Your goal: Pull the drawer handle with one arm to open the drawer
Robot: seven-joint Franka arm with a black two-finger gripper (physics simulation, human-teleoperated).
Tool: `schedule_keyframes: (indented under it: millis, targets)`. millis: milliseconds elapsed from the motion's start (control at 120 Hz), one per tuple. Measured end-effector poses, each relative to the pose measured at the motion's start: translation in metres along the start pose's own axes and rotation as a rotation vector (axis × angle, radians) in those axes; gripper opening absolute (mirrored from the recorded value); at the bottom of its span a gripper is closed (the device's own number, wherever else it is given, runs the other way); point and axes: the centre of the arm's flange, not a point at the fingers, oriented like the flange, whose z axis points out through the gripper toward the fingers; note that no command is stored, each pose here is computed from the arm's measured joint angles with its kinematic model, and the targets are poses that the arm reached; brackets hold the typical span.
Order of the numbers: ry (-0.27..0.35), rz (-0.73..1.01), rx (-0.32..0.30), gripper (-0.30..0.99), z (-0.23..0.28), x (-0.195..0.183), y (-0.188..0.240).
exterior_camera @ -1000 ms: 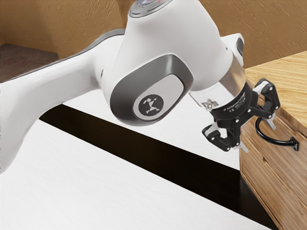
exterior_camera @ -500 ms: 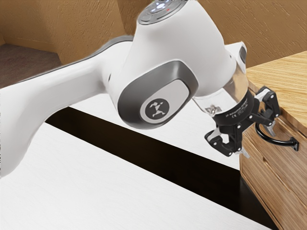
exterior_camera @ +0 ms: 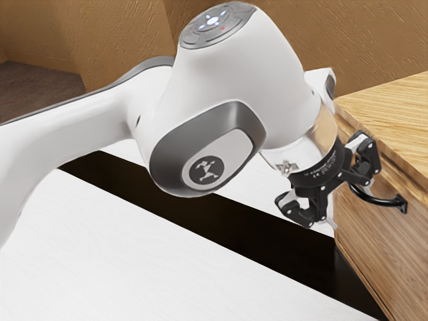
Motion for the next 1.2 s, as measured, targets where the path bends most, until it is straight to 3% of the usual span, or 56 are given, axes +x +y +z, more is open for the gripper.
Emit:
schedule_keyframes:
  millis: [875, 1200]
  targets:
    - [0.033, -0.051, 0.015, 0.38, -0.007, -0.006, -0.038]
    - [0.064, -0.054, -0.016, 0.38, -0.025, -0.017, -0.053]
